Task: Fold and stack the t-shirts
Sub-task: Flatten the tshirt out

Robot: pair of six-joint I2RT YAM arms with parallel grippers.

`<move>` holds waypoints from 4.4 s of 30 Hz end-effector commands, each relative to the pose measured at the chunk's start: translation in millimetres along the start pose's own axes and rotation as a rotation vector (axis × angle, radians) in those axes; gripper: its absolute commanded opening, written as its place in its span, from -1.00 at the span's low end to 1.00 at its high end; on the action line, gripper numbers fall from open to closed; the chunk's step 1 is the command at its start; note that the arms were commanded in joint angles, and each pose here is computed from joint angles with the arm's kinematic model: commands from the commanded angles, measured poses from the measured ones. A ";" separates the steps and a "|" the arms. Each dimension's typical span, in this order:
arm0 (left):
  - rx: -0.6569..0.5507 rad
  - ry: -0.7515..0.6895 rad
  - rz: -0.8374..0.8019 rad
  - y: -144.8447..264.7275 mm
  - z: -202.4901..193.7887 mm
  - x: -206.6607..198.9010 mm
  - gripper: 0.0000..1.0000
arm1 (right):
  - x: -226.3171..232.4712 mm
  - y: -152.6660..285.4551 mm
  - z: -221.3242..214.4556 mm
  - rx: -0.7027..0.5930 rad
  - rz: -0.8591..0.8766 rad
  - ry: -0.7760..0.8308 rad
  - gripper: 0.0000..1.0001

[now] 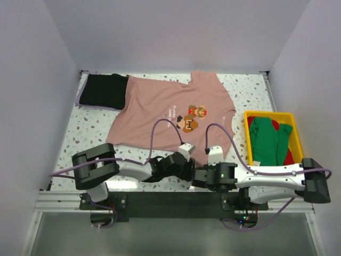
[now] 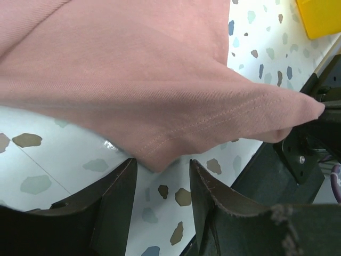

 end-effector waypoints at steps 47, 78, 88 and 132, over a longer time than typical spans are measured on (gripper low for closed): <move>0.035 0.132 0.264 68.7 -8.3 29.9 -1.00 | 29.8 -7.1 -9.1 0.023 0.232 -0.183 0.10; 0.073 0.126 0.152 66.0 -11.5 18.8 -1.00 | -7.2 -14.7 -39.5 0.135 0.251 -0.335 -1.00; 0.036 0.157 0.232 91.0 -1.4 30.9 -0.17 | -8.3 -8.8 -32.0 0.116 0.257 -0.344 -0.38; -0.406 0.541 0.996 132.3 276.1 465.5 -0.13 | 45.2 -103.0 144.1 0.041 0.439 -0.344 -0.03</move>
Point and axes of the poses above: each gripper's point midway between its finger pads, its own y axis back along the fingers, its own x axis along the line the jaws close on, z = x × y, the point moved 7 cm from there along y, back along the fingers, and after that the axes turned 5 degrees about -y, right-handed, at the moved point
